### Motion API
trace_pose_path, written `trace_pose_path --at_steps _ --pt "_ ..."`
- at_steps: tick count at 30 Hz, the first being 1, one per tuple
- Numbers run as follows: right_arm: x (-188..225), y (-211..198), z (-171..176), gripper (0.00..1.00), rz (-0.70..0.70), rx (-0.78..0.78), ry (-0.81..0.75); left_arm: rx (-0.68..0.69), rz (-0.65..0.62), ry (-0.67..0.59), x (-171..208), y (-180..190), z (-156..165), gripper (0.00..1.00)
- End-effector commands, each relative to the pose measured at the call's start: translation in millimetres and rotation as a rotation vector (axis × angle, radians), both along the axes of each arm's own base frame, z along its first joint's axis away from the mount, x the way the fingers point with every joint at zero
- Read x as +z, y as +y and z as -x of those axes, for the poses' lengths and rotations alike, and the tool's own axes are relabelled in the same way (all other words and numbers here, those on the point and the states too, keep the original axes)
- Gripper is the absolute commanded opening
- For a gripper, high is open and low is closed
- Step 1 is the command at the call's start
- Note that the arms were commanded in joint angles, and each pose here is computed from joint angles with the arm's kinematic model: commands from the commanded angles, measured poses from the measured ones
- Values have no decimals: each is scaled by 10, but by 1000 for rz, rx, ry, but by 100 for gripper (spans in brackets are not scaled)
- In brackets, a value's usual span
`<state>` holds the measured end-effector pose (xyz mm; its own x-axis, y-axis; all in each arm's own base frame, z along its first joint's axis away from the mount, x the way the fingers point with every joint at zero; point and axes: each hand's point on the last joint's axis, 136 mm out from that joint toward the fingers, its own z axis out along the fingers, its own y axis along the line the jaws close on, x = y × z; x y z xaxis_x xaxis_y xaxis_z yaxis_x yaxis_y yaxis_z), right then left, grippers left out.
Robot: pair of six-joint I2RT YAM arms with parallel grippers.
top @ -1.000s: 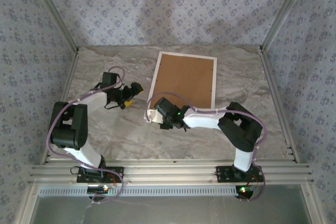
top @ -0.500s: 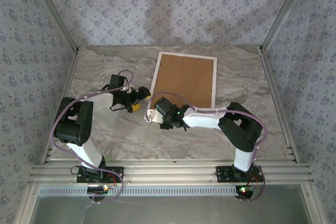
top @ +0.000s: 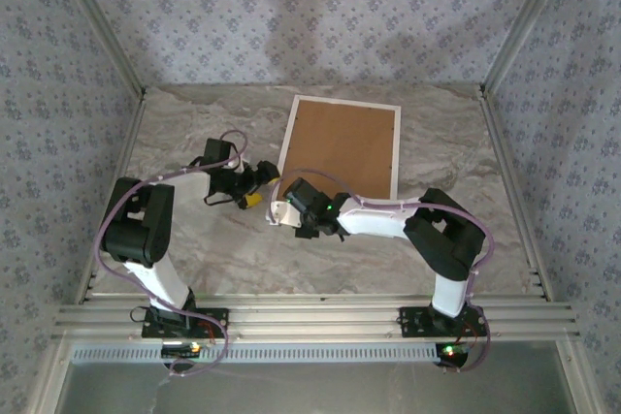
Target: Put the photo into the frame
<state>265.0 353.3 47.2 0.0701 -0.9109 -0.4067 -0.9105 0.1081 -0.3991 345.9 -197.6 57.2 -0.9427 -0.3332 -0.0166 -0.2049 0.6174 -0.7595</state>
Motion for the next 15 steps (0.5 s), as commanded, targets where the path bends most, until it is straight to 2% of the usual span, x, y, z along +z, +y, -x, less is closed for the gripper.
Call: trace_pose_path --at_steps 1,15 --pt "475 212 -79 0 -120 16 -50 -34 33 12 -15 -79 45 96" --pt "598 296 -84 0 -170 17 -54 -156 208 -3 62 -459 125 95"
